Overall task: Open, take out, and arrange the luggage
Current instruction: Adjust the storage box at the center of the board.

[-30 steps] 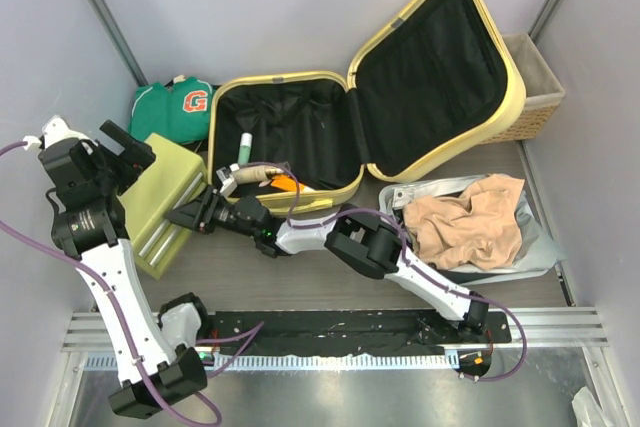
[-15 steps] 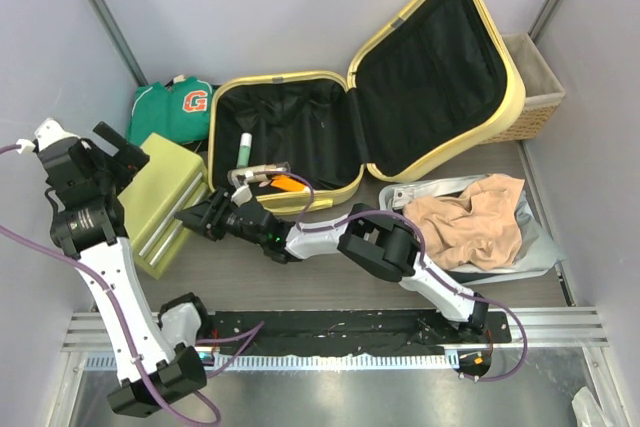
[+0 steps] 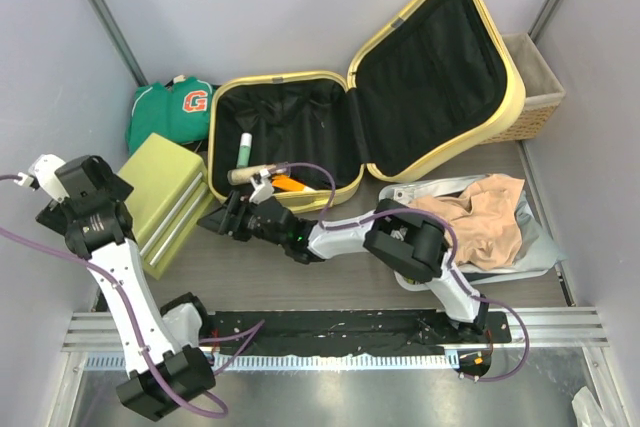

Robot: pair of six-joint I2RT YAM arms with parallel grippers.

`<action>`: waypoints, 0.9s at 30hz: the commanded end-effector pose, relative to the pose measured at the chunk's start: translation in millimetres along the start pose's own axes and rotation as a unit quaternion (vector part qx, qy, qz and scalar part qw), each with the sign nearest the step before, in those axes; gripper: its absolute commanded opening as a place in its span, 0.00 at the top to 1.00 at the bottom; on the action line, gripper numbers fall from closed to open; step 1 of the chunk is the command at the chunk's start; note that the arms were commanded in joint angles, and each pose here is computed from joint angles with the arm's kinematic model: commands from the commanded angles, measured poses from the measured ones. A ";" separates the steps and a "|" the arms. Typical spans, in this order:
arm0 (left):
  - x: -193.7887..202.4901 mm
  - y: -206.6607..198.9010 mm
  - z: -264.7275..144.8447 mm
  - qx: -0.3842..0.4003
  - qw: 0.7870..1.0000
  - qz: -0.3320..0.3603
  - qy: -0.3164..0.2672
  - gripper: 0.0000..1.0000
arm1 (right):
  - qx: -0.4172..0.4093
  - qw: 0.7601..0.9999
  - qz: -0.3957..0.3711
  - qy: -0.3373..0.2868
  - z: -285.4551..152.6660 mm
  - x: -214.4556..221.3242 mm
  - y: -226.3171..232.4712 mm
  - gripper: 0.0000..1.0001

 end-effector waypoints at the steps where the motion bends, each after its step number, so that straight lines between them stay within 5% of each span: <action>1: -5.5 13.8 -7.1 -0.050 0.998 -0.014 -0.034 0.00 | -0.064 0.994 -0.073 -0.051 -30.3 -32.6 50.4 0.23; 10: 28.5 24.6 5.6 -0.061 0.998 -0.005 0.011 0.00 | -0.054 0.958 -0.268 -0.088 -58.7 -102.0 88.8 0.16; 15: 50.6 18.9 23.7 -0.040 0.998 -0.004 0.057 0.00 | -0.012 0.927 -0.374 0.024 -61.5 -140.5 63.5 0.15; 23: 63.2 8.5 42.1 -0.003 0.997 -0.005 0.081 0.05 | -0.017 0.819 -0.552 0.154 -78.0 -151.9 12.7 0.15; 27: 60.7 3.2 45.3 0.016 0.996 0.003 0.087 0.07 | -0.037 0.810 -0.554 0.189 -71.0 -152.8 -4.5 0.16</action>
Point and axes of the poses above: each gripper's point midway between its finger pads, its own z axis out along the fingers, its own y axis along the line the jaws close on, x = y × z, the point moved 9 cm from there along -z, back along the fingers, and after that the axes turned 1 degree about -z, right-handed, at the moved point
